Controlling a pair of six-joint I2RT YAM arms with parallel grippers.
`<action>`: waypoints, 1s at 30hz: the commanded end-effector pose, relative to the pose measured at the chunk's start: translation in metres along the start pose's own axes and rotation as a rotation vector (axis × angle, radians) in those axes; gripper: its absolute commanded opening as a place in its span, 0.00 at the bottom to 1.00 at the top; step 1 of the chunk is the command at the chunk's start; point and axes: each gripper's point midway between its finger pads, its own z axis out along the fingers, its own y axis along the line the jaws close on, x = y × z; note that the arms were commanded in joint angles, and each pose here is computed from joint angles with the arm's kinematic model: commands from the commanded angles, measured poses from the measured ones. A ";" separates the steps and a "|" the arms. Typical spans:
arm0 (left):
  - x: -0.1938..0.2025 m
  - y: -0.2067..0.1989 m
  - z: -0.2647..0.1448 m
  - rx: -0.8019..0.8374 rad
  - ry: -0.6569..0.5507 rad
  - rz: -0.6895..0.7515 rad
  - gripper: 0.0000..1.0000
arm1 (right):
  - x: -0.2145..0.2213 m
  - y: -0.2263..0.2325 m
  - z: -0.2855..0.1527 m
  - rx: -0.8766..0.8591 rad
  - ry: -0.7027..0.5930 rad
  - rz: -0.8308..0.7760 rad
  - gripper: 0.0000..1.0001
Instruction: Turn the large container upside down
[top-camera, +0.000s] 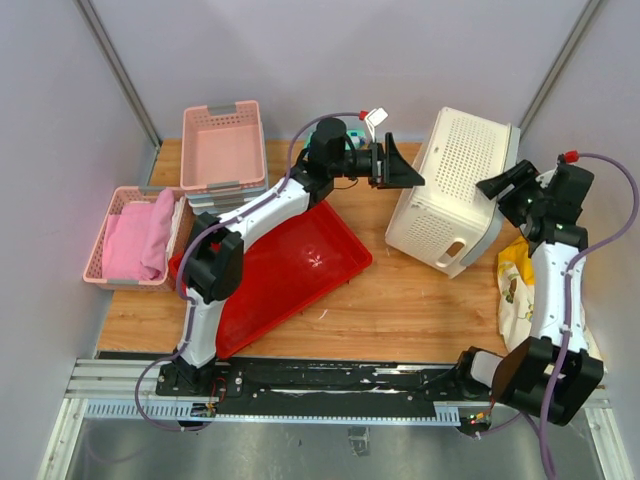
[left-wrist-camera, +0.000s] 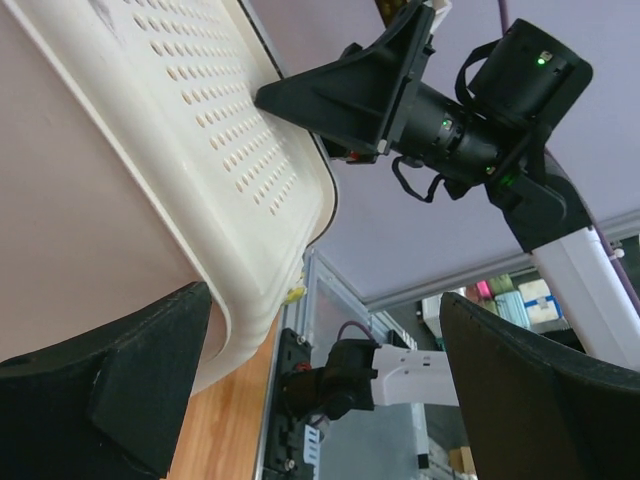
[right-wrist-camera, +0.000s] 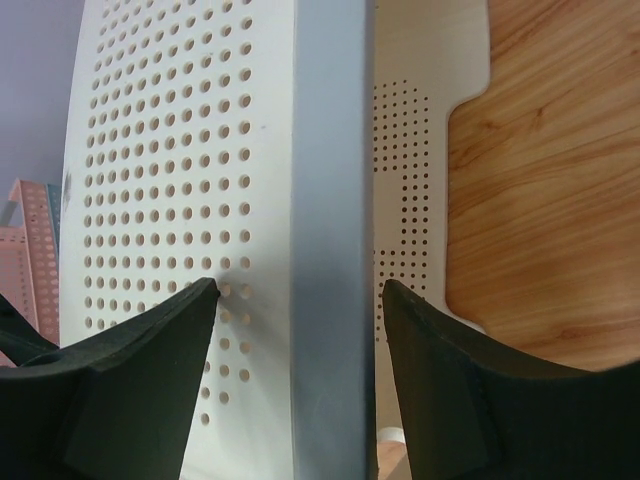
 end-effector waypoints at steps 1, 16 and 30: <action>-0.002 -0.074 0.017 0.193 0.013 0.109 0.99 | 0.071 -0.058 0.010 0.124 0.256 0.138 0.67; 0.005 -0.096 0.038 0.240 0.015 0.108 0.99 | 0.093 -0.084 0.035 0.125 0.354 0.215 0.71; 0.004 -0.092 0.044 0.235 -0.001 0.101 0.99 | 0.089 -0.104 0.041 0.205 0.355 0.206 0.77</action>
